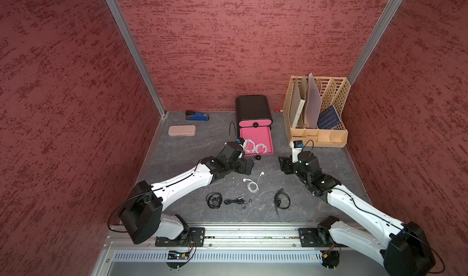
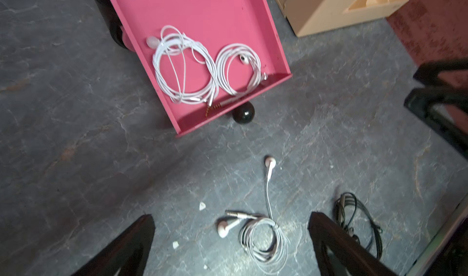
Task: Place the wired earphones into the drawer by color
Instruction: Pick up the wired earphones from the center of the board.
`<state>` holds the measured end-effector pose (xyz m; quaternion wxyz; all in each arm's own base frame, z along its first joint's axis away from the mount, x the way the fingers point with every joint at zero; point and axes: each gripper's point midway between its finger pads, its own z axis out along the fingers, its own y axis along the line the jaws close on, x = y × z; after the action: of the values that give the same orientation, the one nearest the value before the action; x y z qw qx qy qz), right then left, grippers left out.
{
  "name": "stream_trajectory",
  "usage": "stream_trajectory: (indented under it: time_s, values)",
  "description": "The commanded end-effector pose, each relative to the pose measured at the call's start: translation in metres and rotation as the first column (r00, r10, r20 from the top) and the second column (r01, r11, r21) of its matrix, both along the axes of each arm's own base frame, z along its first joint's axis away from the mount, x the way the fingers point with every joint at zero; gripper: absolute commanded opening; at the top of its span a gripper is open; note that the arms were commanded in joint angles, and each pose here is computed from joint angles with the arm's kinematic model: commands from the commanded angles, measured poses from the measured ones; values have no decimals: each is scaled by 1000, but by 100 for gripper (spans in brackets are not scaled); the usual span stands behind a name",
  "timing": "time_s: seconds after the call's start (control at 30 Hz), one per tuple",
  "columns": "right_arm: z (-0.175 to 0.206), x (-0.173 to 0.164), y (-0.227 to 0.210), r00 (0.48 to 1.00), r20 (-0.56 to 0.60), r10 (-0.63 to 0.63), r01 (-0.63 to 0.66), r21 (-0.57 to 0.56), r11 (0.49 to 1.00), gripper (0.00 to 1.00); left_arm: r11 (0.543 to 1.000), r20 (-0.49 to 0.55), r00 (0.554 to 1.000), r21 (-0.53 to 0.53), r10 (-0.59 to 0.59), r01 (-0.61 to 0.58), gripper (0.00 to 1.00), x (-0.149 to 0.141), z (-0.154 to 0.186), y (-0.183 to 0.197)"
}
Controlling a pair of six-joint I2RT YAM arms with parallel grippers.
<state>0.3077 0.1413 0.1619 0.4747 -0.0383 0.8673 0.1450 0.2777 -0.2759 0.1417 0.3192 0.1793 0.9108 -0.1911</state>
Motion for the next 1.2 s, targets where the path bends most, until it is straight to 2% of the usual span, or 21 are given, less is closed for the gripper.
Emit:
stream_trajectory:
  time_s: [0.0, 0.17, 0.3, 0.63, 1.07, 1.17]
  values:
    - [3, 3, -1, 1000, 17, -7, 7, 12, 1000, 66, 995, -36, 999, 102, 0, 4, 100, -27, -14, 6]
    - [2, 4, -1, 1000, 15, -12, 12, 10, 1000, 66, 986, -59, 998, 166, -2, 11, 96, -50, -29, 0]
    - [2, 3, -1, 1000, 14, -9, 9, 10, 1000, 66, 984, -67, 998, 178, 5, 7, 93, -59, -38, -3]
    - [2, 3, -1, 1000, 14, -12, 12, 8, 1000, 66, 983, -102, 995, 185, 2, 17, 73, -58, -62, -16]
    - [2, 3, 0, 1000, 14, -7, 6, 14, 1000, 66, 982, -165, 986, 185, -7, 38, 54, -54, -97, -30]
    - [1, 3, 0, 1000, 12, -5, 5, 14, 1000, 66, 982, -179, 984, 183, -6, 39, 46, -52, -103, -31]
